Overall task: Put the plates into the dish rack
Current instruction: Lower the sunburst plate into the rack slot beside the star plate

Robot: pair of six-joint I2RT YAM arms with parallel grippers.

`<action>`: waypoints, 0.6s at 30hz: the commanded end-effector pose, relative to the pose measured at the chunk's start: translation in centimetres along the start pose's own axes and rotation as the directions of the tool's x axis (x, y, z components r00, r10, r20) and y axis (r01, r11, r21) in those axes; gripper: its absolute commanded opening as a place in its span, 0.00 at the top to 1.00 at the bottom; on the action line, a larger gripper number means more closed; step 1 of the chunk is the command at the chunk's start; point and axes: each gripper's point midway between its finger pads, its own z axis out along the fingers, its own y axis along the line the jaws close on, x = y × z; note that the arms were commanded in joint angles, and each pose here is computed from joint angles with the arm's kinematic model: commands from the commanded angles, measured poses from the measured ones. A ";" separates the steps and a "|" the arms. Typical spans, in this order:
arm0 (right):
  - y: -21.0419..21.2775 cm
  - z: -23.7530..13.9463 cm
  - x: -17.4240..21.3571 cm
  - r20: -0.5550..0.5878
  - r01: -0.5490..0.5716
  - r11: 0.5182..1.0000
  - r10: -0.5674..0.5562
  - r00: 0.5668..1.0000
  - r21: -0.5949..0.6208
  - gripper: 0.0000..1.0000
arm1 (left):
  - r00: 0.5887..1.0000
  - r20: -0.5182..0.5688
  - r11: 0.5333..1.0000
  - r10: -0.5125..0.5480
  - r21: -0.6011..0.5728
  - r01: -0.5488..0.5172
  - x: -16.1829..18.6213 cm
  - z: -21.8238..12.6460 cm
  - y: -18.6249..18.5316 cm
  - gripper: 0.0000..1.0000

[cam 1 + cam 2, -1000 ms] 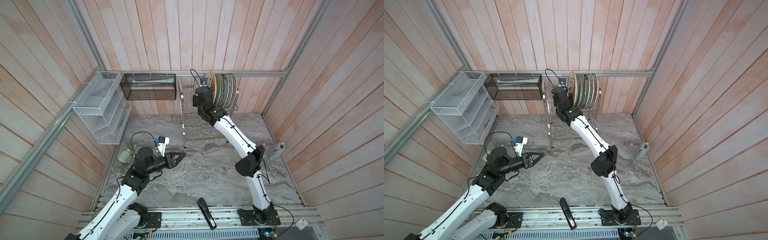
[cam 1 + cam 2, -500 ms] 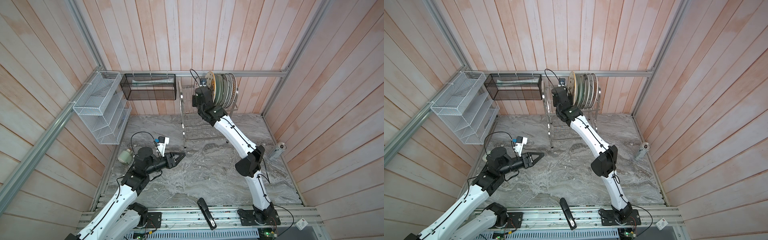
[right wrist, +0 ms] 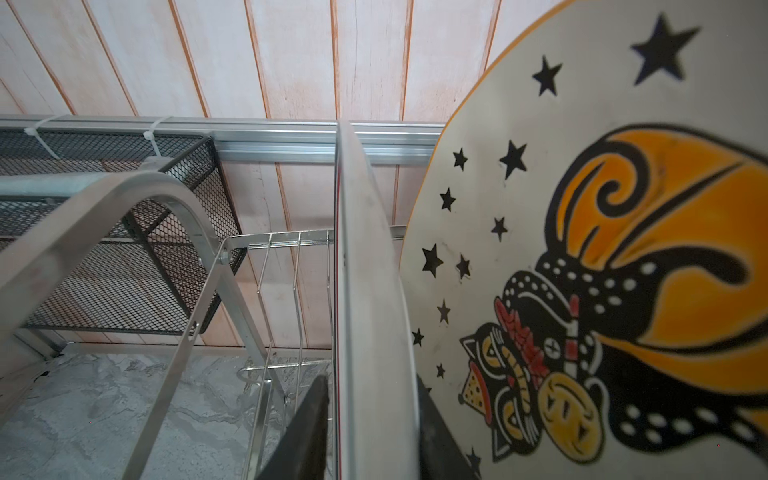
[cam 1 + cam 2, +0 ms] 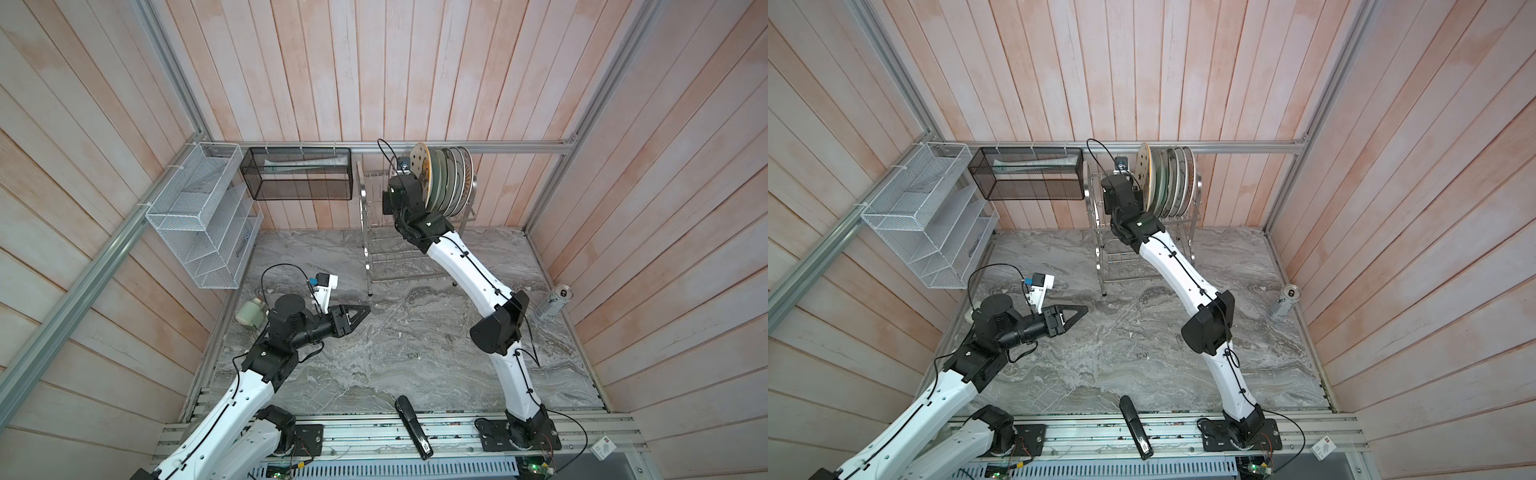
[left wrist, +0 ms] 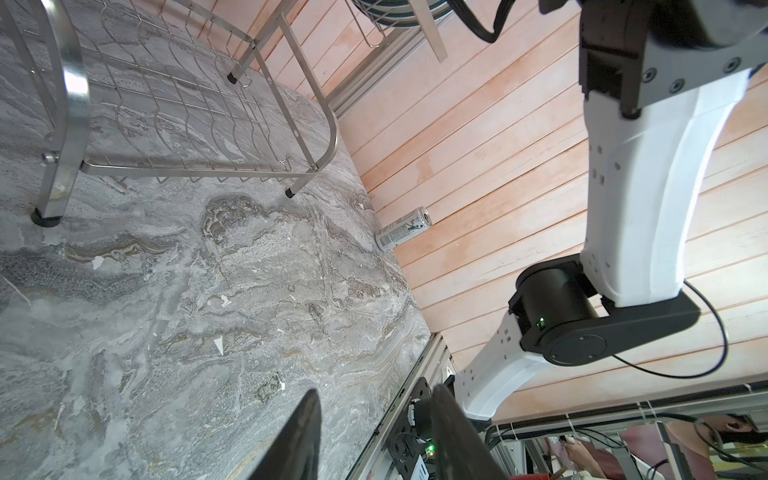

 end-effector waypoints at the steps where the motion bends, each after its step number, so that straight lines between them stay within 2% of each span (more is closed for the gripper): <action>1: 0.2 -1.7 -2.5 0.045 -0.018 1.000 0.019 0.999 -0.025 0.64 | 1.000 0.013 1.000 0.021 -0.015 -0.021 -0.1 -0.2 0.3 0.55; 8: 0.6 -3.0 -4.0 0.075 -0.002 0.999 0.005 0.997 -0.040 0.55 | 1.000 0.013 1.000 0.021 -0.012 -0.021 -0.3 -0.1 0.3 0.55; 18: 0.4 -4.6 -5.9 0.109 -0.001 0.999 0.007 0.994 -0.051 0.52 | 1.000 0.017 1.000 0.022 -0.012 -0.022 -0.3 -0.1 0.3 0.55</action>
